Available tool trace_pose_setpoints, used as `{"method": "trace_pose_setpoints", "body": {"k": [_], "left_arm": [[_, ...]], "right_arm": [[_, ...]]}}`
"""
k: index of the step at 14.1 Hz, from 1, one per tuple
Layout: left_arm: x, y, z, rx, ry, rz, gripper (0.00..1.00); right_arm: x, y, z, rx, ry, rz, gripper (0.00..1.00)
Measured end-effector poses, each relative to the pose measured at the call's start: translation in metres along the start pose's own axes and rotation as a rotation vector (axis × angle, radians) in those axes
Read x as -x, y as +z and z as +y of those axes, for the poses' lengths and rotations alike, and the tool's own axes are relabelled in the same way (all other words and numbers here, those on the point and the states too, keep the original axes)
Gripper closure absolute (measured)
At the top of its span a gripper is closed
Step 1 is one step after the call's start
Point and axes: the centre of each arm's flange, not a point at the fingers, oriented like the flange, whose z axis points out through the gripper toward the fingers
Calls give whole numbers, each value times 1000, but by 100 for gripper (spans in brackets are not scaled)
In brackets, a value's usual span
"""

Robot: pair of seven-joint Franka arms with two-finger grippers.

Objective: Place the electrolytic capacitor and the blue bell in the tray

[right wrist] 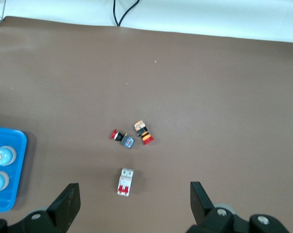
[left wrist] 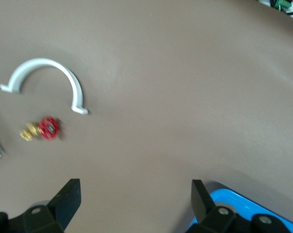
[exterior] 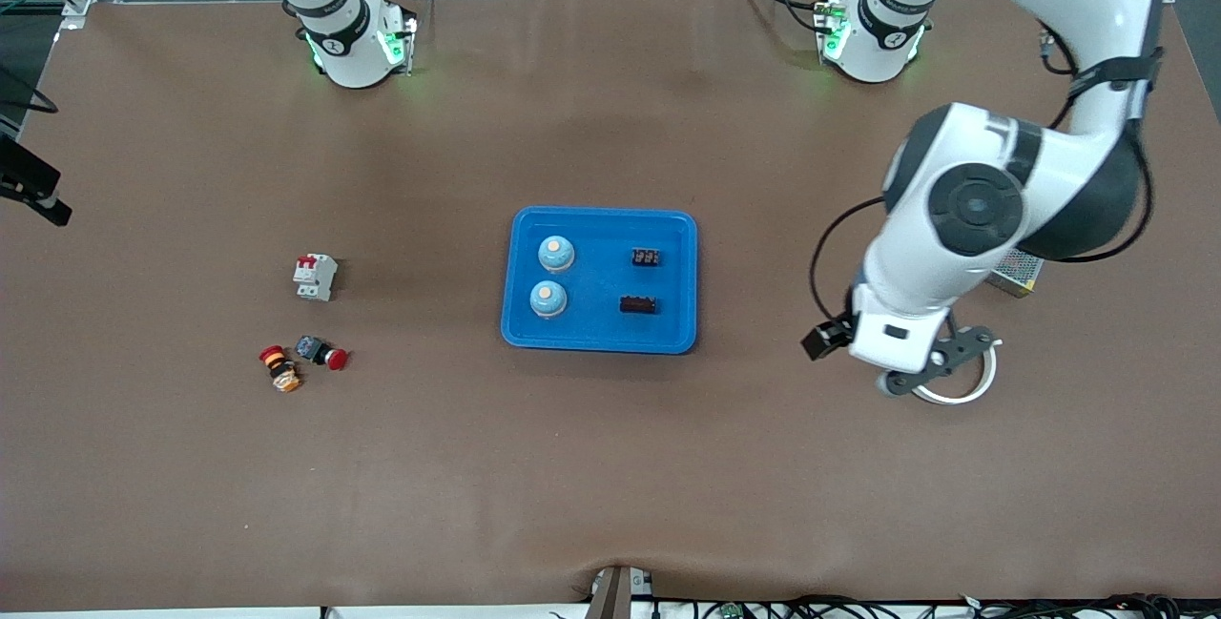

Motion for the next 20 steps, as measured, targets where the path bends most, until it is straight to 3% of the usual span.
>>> {"method": "trace_pose_setpoints", "body": {"k": [7, 20], "left_arm": [[-44, -13, -66, -7, 123, 7, 0], [-114, -31, -207, 58, 294, -1, 0]], "right_arm": [[-13, 33, 7, 9, 156, 4, 0], [-19, 44, 6, 10, 168, 0, 0]]}}
